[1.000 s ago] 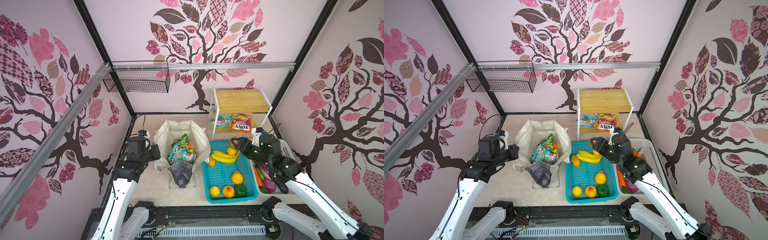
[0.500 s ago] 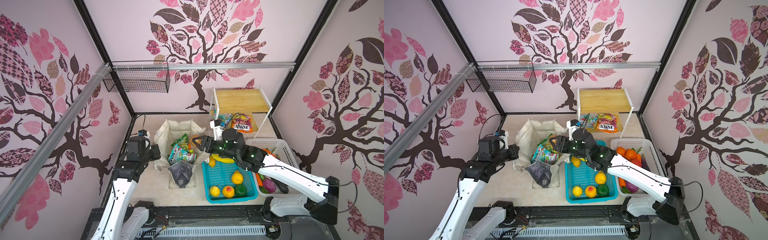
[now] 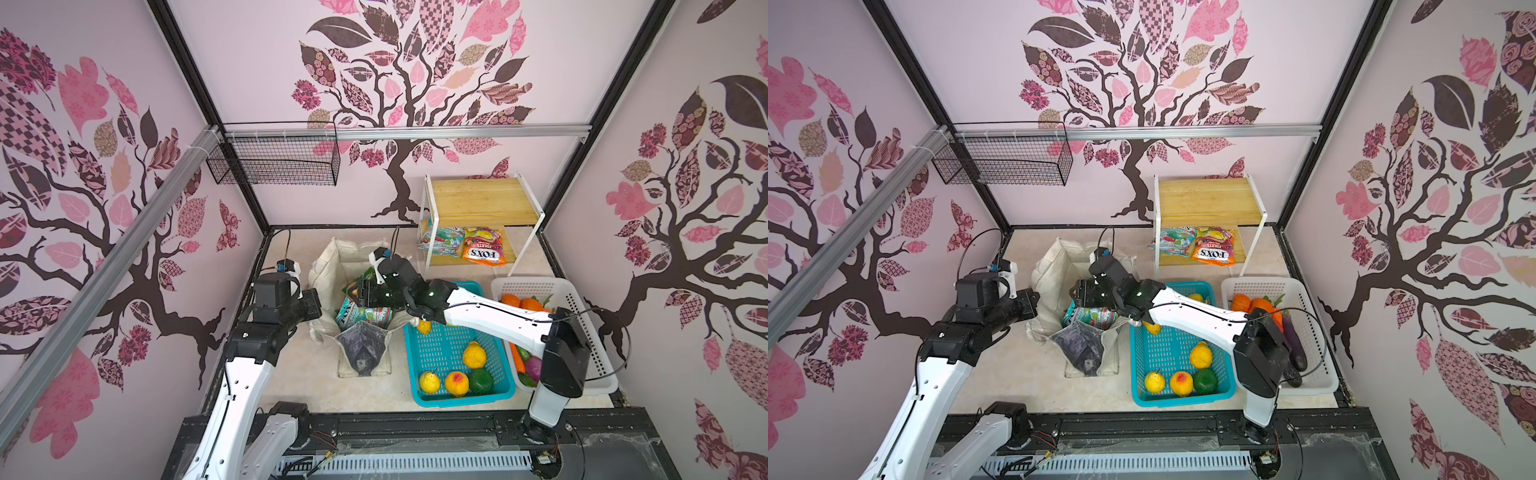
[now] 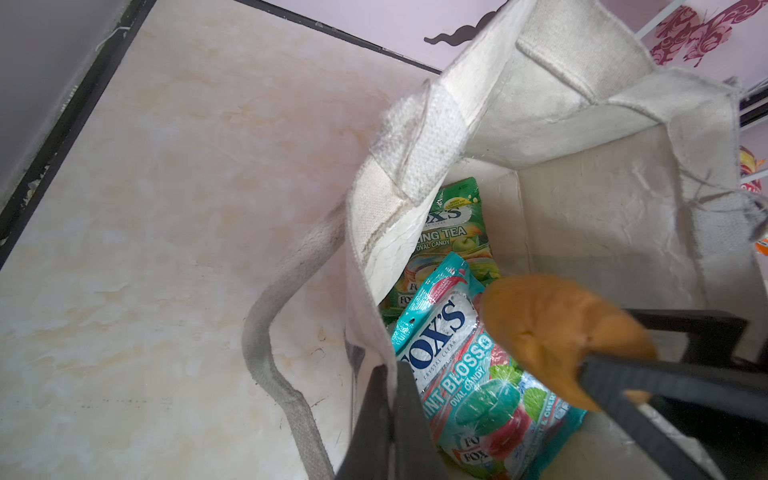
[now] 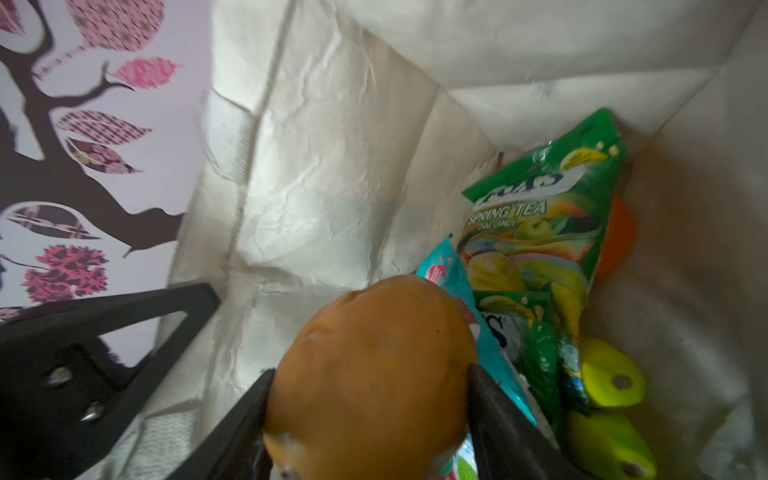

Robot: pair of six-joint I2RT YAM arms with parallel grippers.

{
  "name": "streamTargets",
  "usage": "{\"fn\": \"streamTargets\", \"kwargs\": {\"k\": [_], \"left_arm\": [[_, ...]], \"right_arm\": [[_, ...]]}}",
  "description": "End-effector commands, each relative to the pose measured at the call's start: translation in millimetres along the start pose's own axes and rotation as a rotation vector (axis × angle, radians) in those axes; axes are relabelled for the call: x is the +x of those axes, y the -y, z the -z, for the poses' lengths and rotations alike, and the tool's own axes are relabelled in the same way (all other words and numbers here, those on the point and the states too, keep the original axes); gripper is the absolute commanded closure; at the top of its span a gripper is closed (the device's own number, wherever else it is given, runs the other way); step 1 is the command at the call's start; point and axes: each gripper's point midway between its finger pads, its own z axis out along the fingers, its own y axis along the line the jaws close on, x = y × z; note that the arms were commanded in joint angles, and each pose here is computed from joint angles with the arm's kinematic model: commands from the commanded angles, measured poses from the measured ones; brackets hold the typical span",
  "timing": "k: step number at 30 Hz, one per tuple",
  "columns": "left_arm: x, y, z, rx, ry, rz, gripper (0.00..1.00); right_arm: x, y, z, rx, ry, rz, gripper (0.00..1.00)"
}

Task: Place the food into the grocery bag and tie it
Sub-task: 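Lift the brown potato with the right gripper and carry it toward the bag, then lower the potato into the tote bag and open the right gripper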

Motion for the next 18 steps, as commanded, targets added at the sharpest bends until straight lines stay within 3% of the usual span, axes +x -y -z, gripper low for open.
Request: {"fn": "streamTargets", "kwargs": {"k": [1, 9, 16, 18], "left_arm": [[4, 2, -4, 0.02, -0.003, -0.005, 1.0], [5, 1, -5, 0.018, -0.007, -0.005, 1.0], [5, 0, -6, 0.012, -0.011, -0.004, 1.0], [5, 0, -5, 0.011, -0.008, -0.004, 1.0]], "right_arm": [[10, 8, -16, 0.056, -0.05, 0.033, 0.3], [18, 29, -24, 0.134, -0.055, 0.033, 0.18], [4, 16, -3, 0.103, -0.011, 0.045, 0.01], [-2, 10, 7, 0.088, 0.013, 0.045, 0.0]]}}
